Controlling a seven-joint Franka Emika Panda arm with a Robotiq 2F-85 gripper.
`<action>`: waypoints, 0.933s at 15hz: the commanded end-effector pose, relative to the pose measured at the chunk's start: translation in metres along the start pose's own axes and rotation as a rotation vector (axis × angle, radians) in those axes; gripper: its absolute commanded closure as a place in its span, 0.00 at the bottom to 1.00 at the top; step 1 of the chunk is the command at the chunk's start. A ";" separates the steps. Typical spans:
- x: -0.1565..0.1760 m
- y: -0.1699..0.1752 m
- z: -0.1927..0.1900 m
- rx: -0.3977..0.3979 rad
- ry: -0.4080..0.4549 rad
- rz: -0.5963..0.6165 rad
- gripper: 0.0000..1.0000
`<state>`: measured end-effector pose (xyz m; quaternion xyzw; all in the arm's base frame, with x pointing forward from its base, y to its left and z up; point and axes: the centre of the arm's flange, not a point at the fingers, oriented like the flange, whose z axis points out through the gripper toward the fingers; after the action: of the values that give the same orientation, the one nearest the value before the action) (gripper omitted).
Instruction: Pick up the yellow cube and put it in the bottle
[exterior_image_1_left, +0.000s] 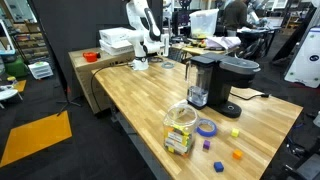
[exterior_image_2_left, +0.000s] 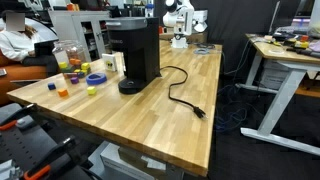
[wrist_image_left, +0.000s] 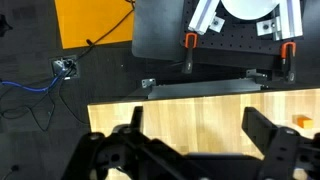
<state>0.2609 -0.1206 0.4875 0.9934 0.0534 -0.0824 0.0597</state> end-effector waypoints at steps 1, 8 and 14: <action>0.000 0.000 0.000 0.000 0.000 0.000 0.00; 0.000 0.000 0.000 0.000 0.000 0.000 0.00; 0.013 -0.015 -0.006 0.019 0.004 -0.034 0.00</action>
<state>0.2618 -0.1183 0.4872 0.9935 0.0556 -0.0817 0.0567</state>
